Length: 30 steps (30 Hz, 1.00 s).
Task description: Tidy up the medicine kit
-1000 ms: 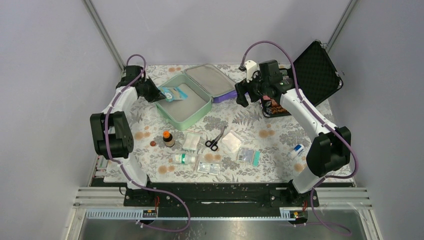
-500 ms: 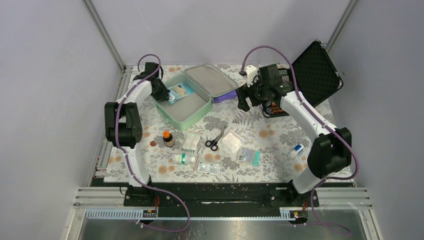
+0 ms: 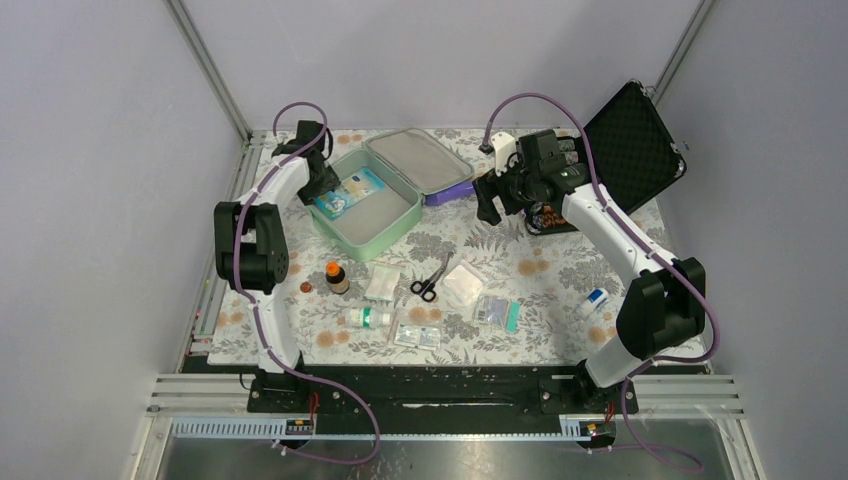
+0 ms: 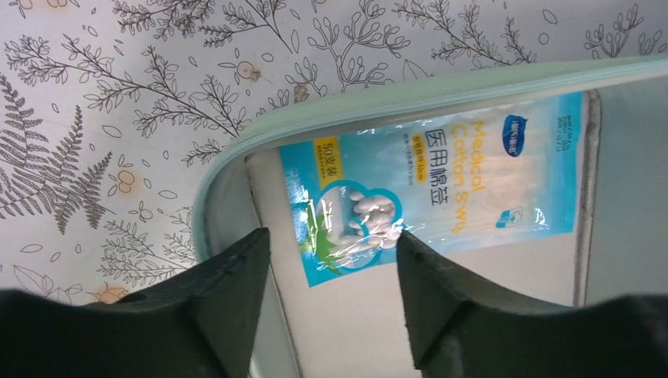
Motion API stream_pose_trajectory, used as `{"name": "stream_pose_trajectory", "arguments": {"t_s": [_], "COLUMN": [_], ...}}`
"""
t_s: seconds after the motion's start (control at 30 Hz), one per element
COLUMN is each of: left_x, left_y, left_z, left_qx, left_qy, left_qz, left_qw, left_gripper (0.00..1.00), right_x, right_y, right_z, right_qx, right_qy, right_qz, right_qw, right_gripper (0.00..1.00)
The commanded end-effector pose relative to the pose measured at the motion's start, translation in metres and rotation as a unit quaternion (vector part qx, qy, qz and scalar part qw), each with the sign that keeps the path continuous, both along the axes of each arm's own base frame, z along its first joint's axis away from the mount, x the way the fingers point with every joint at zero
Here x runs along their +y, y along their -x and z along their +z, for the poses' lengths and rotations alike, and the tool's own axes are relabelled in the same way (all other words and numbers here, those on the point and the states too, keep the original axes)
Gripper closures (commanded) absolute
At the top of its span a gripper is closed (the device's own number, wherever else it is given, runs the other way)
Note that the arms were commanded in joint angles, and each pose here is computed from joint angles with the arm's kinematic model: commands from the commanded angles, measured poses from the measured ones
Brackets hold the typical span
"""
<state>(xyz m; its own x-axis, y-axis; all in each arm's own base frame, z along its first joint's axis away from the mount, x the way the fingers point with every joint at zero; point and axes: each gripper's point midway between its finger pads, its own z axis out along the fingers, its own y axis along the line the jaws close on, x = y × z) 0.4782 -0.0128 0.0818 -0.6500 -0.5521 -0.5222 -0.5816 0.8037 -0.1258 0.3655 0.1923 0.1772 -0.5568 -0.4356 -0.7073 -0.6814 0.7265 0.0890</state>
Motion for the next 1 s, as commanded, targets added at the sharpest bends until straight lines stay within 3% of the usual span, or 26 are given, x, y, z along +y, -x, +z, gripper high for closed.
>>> {"name": "stream_pose_trajectory", "arguments": {"t_s": [0.0,0.17,0.33,0.5,0.67,0.97], "left_x": [0.009,-0.019,-0.064,-0.079,-0.077,-0.069], "left_y": [-0.009,-0.029,-0.036,-0.007,0.018,0.038], "left_z": [0.034,0.096,0.169,0.192,0.167,0.153], "left_qx": [-0.036,-0.127,-0.235,-0.292,-0.275,-0.271], "left_qy": [-0.033,0.004,0.029,0.015,0.047,0.05], "left_qz": [-0.005,-0.097,-0.25,-0.335,-0.296,-0.256], "left_qw": [0.999,0.987,0.939,0.896,0.914,0.927], "left_gripper": [0.34,0.2,0.17,0.16,0.15,0.19], "right_x": [0.0,-0.004,-0.006,0.003,0.023,0.048], "right_y": [0.0,0.002,0.018,0.048,0.071,0.071], "right_z": [0.007,-0.011,-0.051,-0.09,-0.112,-0.137], "right_qx": [-0.01,0.003,0.031,0.051,0.1,0.097], "right_qy": [0.002,0.02,0.067,0.139,0.16,0.192], "right_qz": [0.003,0.009,0.074,0.208,0.279,0.316], "right_qw": [1.0,1.0,0.995,0.967,0.941,0.924], "right_gripper": [0.11,0.12,0.16,0.22,0.34,0.41]}}
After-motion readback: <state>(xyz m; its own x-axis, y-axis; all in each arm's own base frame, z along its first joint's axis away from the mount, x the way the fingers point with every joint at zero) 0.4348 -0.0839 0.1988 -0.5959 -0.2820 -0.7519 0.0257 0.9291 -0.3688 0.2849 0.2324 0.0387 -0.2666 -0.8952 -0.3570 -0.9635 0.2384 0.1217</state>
